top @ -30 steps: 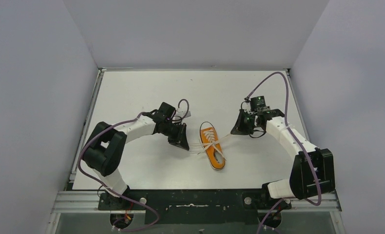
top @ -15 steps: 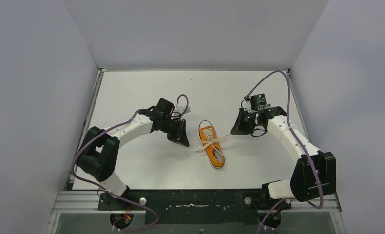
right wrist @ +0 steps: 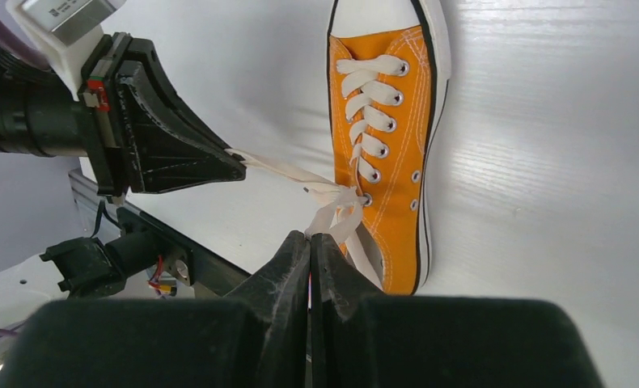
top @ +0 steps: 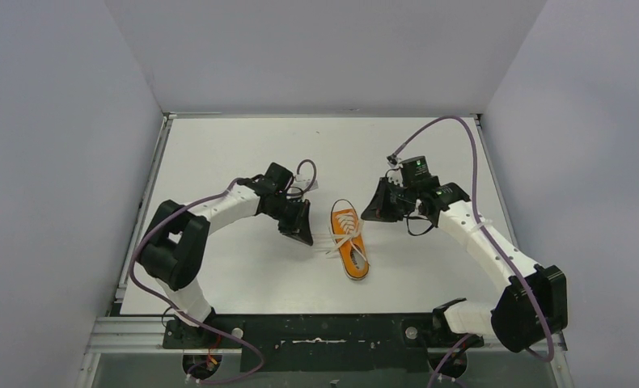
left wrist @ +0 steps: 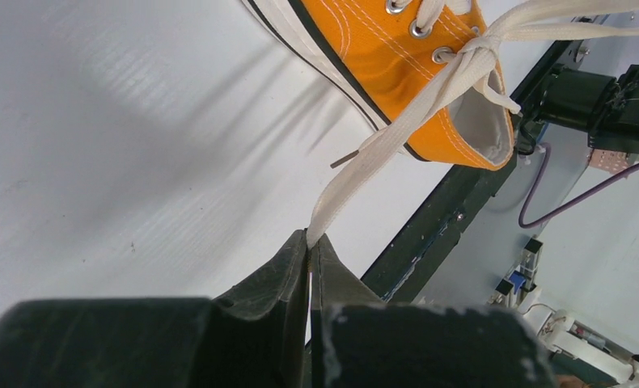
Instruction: Tie the shoes
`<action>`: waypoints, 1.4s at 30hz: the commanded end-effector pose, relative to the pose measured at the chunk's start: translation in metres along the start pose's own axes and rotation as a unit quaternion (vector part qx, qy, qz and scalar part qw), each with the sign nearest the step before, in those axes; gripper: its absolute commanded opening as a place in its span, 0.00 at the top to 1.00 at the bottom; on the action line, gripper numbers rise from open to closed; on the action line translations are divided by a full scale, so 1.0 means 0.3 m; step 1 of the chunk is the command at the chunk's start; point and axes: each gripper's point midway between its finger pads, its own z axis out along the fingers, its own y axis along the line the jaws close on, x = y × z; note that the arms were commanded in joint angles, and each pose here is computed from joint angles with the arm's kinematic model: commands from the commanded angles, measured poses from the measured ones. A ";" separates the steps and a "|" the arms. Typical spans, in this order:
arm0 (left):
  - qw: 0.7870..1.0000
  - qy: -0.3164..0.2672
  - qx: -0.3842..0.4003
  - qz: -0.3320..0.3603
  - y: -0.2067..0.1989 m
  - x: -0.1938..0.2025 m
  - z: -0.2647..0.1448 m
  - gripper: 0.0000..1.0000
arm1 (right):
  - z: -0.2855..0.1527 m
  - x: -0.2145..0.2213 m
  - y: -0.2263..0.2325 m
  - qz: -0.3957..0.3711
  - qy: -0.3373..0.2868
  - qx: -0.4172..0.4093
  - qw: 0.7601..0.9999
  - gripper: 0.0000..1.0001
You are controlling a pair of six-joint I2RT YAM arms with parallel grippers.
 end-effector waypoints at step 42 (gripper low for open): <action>0.997 0.062 0.025 -0.026 0.009 0.117 0.142 1.00 | 0.119 -0.008 0.424 -0.084 -0.020 -0.153 0.985 1.00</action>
